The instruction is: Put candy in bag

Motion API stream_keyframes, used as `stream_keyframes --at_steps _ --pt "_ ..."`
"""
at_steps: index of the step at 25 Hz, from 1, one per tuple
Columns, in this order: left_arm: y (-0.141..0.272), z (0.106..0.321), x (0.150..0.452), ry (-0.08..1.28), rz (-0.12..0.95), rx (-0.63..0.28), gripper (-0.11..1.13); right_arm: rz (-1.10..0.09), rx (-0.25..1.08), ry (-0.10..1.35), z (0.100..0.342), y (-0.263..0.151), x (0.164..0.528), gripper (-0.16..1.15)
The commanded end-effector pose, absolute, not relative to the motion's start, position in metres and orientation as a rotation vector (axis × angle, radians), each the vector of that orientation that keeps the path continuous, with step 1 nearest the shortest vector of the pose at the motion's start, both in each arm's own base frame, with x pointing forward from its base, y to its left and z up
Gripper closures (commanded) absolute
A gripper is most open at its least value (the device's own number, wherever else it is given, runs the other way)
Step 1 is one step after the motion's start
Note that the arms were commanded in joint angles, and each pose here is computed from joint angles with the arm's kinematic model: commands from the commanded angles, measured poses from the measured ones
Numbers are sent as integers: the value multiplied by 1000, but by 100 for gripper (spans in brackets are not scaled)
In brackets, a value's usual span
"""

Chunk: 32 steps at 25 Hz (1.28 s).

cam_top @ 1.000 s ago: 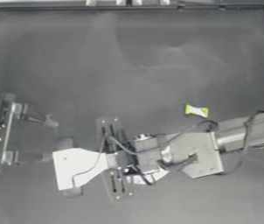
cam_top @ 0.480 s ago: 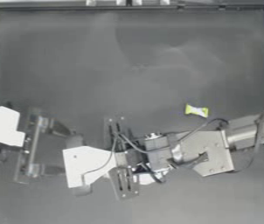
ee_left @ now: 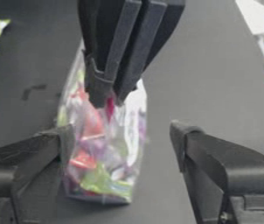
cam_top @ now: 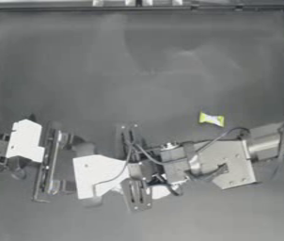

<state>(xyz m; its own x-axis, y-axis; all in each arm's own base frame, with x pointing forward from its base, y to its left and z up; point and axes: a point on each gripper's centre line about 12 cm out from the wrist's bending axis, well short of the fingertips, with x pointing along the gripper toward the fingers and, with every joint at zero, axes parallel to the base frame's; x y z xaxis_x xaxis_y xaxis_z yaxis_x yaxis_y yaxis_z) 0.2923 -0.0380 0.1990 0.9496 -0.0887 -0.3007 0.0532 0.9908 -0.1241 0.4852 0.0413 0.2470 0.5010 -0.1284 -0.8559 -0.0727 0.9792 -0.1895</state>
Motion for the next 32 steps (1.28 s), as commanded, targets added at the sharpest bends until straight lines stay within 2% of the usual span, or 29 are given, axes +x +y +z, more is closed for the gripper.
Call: stream_keyframes --at_steps 1,13,21,24,28,32 --pt "-39 211 298 272 -71 -125 5 -45 -203 971 276 40 481 90" --pt "-32 201 312 309 -31 -142 5 -69 -203 970 275 38 480 90" --pt "-29 202 319 303 -14 -156 6 -63 -202 963 272 39 481 90" --pt "-29 203 319 301 -11 -160 13 -64 -204 961 273 38 481 90" --pt "-28 203 319 301 -10 -159 28 -62 -204 961 273 39 481 90" --pt "-28 203 319 301 -10 -159 34 -62 -204 961 273 39 481 90"
